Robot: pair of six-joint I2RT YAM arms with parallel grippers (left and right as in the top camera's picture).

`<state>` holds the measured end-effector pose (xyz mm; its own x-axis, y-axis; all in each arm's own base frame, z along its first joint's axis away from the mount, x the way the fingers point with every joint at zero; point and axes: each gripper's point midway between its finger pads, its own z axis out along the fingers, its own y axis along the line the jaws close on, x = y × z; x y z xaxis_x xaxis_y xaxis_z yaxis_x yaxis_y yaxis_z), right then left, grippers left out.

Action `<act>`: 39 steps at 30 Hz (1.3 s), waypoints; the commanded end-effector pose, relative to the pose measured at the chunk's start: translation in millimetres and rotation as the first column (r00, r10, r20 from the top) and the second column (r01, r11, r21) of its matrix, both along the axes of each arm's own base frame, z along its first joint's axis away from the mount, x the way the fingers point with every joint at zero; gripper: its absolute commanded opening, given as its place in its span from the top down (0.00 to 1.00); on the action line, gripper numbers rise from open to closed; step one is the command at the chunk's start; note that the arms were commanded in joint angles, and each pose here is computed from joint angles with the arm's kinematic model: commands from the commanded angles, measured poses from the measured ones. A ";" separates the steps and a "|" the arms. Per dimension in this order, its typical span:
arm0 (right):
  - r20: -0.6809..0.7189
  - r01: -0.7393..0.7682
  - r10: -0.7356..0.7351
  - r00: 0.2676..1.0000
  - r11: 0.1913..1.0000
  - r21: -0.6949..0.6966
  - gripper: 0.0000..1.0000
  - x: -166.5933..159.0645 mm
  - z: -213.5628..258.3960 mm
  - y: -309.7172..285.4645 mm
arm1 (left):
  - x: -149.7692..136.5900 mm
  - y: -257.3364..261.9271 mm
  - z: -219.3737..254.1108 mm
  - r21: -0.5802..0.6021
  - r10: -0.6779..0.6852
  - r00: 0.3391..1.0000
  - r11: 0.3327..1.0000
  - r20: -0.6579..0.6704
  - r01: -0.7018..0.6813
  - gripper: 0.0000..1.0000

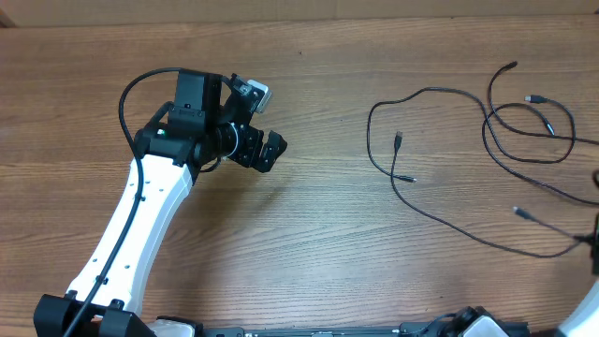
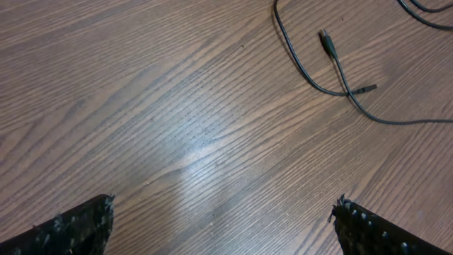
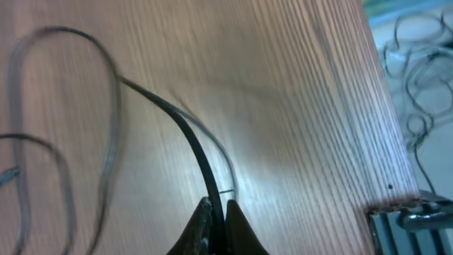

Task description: Untangle cables

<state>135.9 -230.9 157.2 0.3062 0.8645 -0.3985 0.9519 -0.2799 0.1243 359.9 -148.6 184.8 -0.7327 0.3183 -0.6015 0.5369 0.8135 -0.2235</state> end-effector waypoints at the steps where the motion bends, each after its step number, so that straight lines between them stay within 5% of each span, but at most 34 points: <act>1: 0.057 0.050 -0.053 0.997 0.997 0.050 0.96 -12.3 -22.6 -3.8 | -0.8 -3.6 1.7 -0.020 -0.005 1.000 1.000 -0.007 0.005 0.00; 11: 0.163 0.168 -0.174 0.971 0.985 0.051 0.96 -33.2 -30.9 -36.8 | -2.3 -3.4 0.7 -0.022 0.001 1.000 1.000 -0.019 -0.002 0.00; 28: 0.198 0.101 -0.116 0.973 0.992 0.082 0.96 -1.5 -79.3 -78.5 | -3.7 -3.1 -0.2 -0.039 0.037 0.998 0.998 -0.050 -0.039 0.00; 39: 0.294 0.113 -0.087 0.952 0.991 -0.070 0.94 11.1 -60.6 -117.5 | -4.4 -2.8 -0.8 -0.043 0.049 0.997 0.998 -0.062 -0.052 0.01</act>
<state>144.7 -340.8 90.7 0.4960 0.8023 -0.3321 0.8471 -0.3630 0.3883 356.3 -147.9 182.4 -0.7737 0.2720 -0.5722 0.4880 0.8318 -0.2644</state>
